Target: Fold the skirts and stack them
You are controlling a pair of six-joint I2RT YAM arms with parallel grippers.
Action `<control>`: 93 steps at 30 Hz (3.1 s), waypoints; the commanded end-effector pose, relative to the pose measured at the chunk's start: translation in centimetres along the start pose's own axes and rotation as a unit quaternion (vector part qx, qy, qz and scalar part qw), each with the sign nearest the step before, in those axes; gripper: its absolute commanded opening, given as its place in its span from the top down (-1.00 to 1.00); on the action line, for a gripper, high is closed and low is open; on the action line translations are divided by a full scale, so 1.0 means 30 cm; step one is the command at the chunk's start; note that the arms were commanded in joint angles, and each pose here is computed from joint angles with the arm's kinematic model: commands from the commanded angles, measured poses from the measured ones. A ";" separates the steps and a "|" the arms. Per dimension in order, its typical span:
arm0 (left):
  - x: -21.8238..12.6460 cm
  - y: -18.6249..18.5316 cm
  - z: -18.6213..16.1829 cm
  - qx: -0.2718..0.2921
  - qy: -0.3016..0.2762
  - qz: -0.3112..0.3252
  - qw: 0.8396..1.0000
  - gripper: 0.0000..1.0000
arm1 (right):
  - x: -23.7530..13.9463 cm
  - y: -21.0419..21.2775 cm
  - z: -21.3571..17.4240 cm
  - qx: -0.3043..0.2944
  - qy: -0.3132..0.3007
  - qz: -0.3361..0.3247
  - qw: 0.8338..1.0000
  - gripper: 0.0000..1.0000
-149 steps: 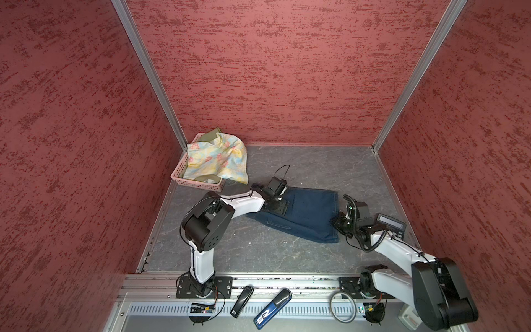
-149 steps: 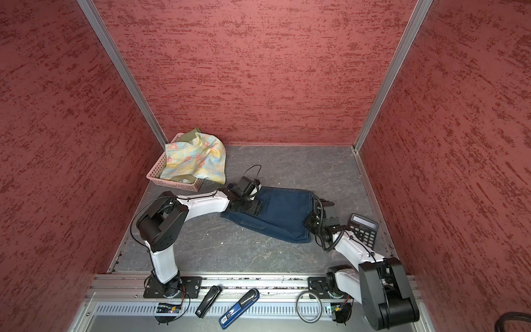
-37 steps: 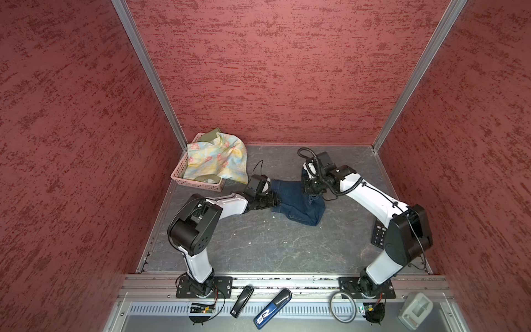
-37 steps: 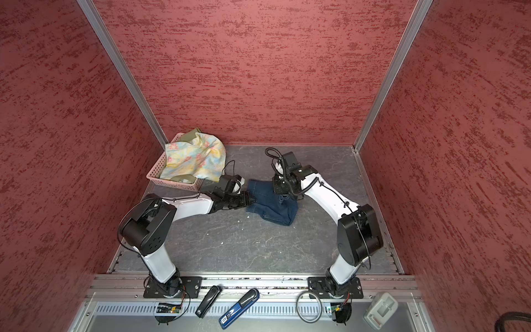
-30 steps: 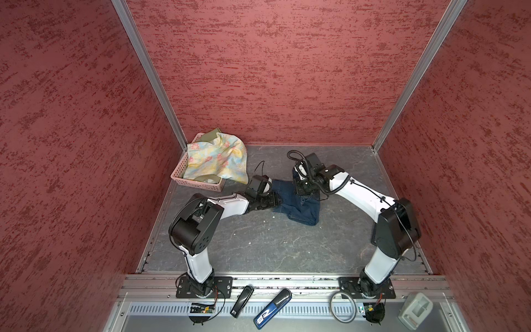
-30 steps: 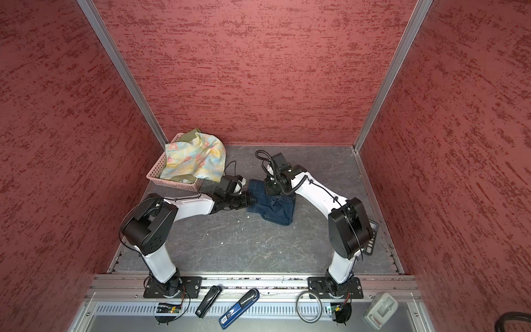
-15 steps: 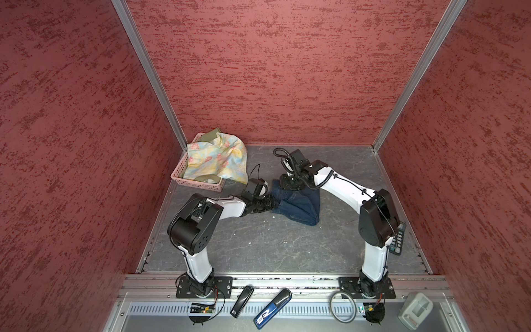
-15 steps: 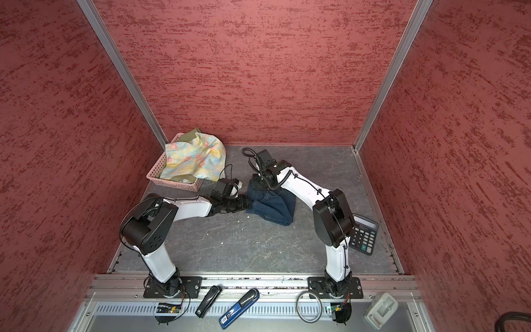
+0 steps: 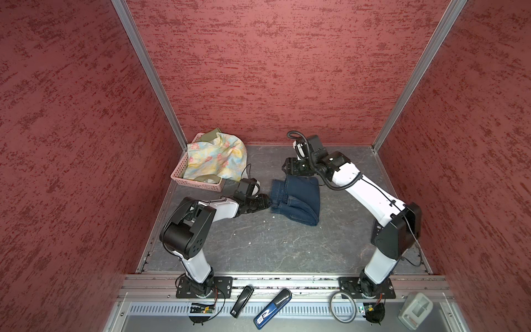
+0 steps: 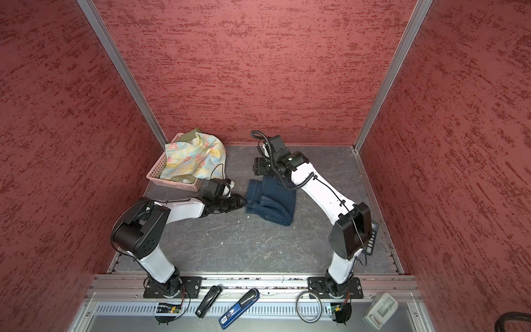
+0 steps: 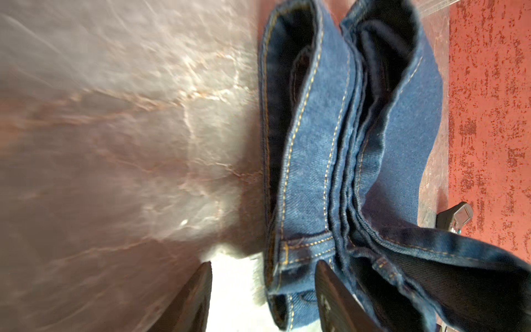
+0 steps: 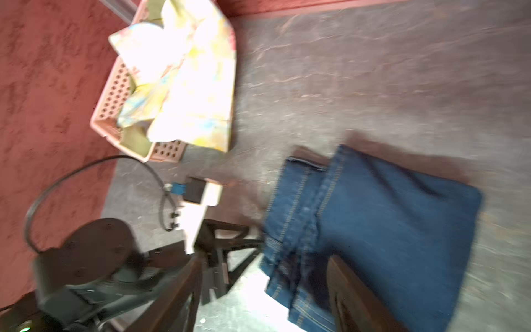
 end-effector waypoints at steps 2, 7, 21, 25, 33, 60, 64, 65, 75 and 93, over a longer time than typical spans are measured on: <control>-0.010 0.006 0.002 0.011 0.006 0.003 1.000 -0.17 | 0.077 -0.075 -0.071 0.003 0.033 -0.094 0.995 -0.36; 0.009 0.023 -0.007 0.009 0.016 0.009 1.000 -0.17 | 0.179 -0.072 -0.152 0.019 0.073 -0.104 0.992 -0.29; 0.034 0.025 -0.009 0.011 0.024 0.000 1.000 -0.16 | 0.155 0.165 -0.269 0.088 0.018 0.081 0.993 -0.16; 0.038 0.017 -0.023 0.015 0.027 -0.004 1.000 -0.16 | 0.085 0.105 -0.177 0.071 -0.013 0.015 0.997 -0.18; 0.056 -0.002 -0.047 0.021 0.030 -0.009 0.999 -0.16 | 0.179 -0.022 -0.169 0.088 0.000 -0.137 0.987 -0.07; 0.108 0.088 -0.103 -0.013 0.049 -0.024 0.998 0.12 | 0.496 -0.064 -0.287 0.077 0.101 -0.191 0.973 -0.04; 0.107 0.098 -0.101 -0.015 0.047 -0.022 0.999 0.23 | 0.528 -0.064 -0.309 0.065 0.111 -0.202 0.971 -0.10; 0.109 0.100 -0.100 -0.015 0.046 -0.022 0.999 0.29 | 0.537 -0.064 -0.313 0.065 0.112 -0.201 0.971 -0.12; 0.108 0.111 -0.111 -0.016 0.050 -0.023 0.998 0.61 | 0.577 -0.098 -0.375 0.049 0.144 -0.228 0.962 0.06; 0.121 0.109 -0.105 -0.015 0.052 -0.030 0.998 0.83 | 0.416 0.013 -0.185 0.017 0.032 -0.133 0.990 1.00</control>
Point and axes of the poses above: each gripper's point midway between its finger pads, its own x axis out along the fingers, its own y axis along the line the jaws close on, z = x × y, the point moved 9 cm from there along -x, back along the fingers, and after that the axes turned 4 degrees about -x, right-handed, at the moved point
